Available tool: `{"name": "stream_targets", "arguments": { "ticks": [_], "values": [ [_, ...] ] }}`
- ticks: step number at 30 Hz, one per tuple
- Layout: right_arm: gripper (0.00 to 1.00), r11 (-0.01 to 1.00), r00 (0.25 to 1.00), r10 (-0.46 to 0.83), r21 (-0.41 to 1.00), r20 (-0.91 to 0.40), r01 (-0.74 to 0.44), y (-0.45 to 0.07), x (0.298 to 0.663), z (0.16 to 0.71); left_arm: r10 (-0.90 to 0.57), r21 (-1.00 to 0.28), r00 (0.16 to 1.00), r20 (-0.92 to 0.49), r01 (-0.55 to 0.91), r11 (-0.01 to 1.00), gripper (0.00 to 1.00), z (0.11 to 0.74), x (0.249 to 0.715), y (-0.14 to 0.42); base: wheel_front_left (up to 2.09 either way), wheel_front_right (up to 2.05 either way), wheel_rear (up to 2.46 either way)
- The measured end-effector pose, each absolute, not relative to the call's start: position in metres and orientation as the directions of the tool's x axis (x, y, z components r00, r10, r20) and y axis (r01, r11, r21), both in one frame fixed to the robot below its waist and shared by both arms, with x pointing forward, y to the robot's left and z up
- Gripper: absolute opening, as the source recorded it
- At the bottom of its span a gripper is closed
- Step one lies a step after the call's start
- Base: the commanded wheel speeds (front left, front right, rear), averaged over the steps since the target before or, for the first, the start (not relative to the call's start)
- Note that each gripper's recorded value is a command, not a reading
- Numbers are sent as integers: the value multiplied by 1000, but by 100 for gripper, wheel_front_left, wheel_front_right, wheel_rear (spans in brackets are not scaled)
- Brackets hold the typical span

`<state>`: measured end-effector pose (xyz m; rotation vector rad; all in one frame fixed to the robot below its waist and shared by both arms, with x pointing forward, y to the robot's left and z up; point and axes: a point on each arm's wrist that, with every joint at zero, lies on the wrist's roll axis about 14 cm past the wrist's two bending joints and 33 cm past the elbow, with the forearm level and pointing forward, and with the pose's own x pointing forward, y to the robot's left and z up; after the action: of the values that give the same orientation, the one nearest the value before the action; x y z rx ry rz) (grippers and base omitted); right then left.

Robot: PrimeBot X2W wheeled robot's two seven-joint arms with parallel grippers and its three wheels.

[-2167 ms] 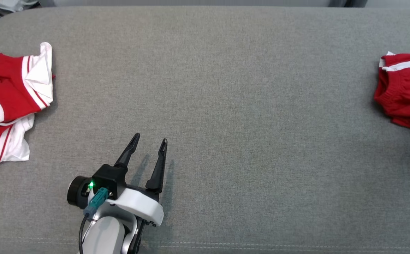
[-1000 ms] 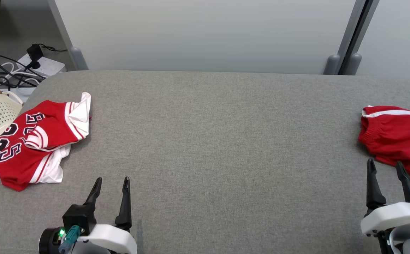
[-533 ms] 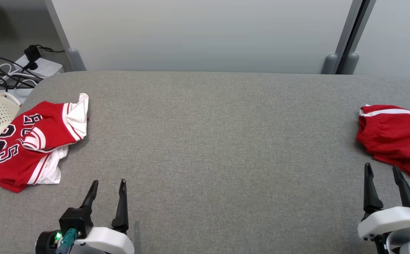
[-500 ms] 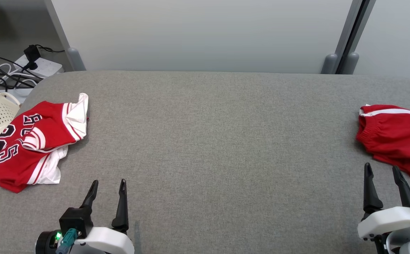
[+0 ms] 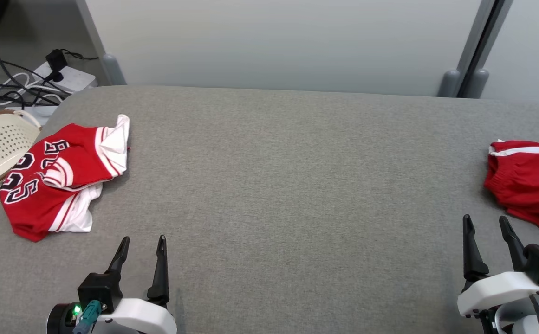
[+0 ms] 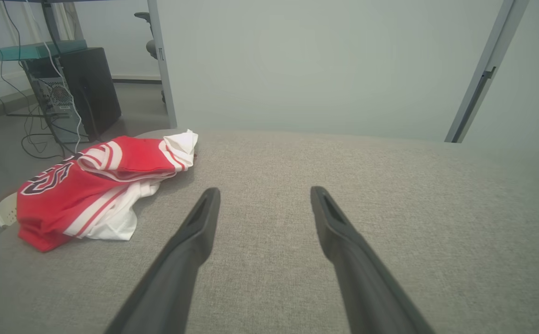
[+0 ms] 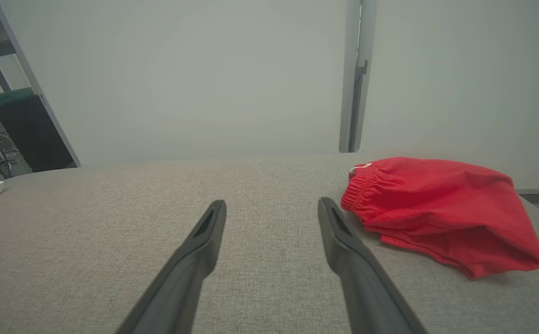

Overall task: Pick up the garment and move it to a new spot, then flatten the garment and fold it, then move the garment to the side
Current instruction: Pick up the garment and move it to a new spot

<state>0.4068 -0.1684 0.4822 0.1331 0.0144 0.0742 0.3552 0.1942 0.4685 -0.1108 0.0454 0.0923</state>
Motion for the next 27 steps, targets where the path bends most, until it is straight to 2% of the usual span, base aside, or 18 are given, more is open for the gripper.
{"name": "stream_targets", "arguments": {
  "ticks": [9, 17, 27],
  "values": [
    [100, 964, 972, 234, 136, -17, -230, -110, 424, 479, 217, -107, 974, -59, -222, 969, 100, 466, 329, 234, 0, 0, 0],
    [100, 910, 917, 399, 138, -26, -392, -45, 433, 475, 366, -110, 928, -71, -372, 922, 100, 463, 293, 277, 0, 0, 0],
    [100, 850, 858, 514, 152, -30, -504, 7, 436, 472, 480, -108, 874, -81, -486, 867, 100, 461, 257, 306, 0, 0, 0]
  ]
}}
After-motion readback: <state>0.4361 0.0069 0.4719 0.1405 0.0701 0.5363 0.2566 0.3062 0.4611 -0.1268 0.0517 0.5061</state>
